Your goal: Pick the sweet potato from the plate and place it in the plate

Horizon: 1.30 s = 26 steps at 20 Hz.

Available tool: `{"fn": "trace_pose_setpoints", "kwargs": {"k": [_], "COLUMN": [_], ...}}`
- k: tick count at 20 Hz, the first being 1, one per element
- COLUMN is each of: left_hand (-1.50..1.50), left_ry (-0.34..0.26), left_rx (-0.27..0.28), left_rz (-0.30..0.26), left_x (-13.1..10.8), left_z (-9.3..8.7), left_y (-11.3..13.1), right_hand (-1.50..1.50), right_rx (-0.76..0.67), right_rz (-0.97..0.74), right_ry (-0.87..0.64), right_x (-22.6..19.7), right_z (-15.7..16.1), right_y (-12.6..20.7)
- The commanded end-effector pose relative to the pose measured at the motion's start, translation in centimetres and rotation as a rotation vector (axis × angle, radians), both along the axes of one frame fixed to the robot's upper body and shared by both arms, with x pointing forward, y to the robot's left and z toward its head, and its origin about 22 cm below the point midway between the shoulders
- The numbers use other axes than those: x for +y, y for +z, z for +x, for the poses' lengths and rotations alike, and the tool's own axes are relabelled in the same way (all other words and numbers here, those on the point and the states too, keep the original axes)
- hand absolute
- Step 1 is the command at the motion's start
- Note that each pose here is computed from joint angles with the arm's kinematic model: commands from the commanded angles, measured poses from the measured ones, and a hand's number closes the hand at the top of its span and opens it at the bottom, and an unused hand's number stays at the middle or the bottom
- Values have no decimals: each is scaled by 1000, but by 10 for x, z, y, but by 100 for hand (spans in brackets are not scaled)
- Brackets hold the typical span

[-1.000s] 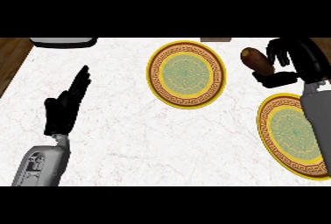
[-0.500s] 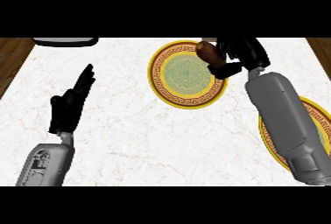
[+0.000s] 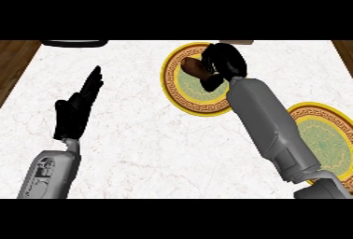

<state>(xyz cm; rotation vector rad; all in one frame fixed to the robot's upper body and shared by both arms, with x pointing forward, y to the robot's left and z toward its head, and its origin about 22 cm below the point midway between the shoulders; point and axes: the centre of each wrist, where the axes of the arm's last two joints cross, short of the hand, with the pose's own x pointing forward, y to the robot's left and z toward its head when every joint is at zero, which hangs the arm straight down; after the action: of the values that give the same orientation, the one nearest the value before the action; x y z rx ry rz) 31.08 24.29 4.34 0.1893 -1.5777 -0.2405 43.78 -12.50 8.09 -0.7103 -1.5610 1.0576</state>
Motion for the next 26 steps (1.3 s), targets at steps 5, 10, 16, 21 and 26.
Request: {"fn": "trace_pose_setpoints", "kwargs": {"k": [5,10,16,21,26], "left_hand": [0,0,0,0,0], "left_ry": [-18,-22,-16,8,19], "left_rx": [-4,-9,-3,1,9], "left_rz": [-4,11,2,-2,8], "left_x": [-4,-12,8,6,1], "left_z": [3,1,9,-2,-10], "left_y": [9,0,8,2,-12], "right_hand": [-150,-150,-150,-150,-150], "right_rx": [155,144,41,-1,-43], "right_rz": [131,243,566,708,795], "right_ry": [-62,-26,-78,-200,-275], "right_x": [13,17,-1,-55,-128], "right_z": [-6,-5,4,14,8], "right_y": [-43,-43,-26,-12,-14]}}
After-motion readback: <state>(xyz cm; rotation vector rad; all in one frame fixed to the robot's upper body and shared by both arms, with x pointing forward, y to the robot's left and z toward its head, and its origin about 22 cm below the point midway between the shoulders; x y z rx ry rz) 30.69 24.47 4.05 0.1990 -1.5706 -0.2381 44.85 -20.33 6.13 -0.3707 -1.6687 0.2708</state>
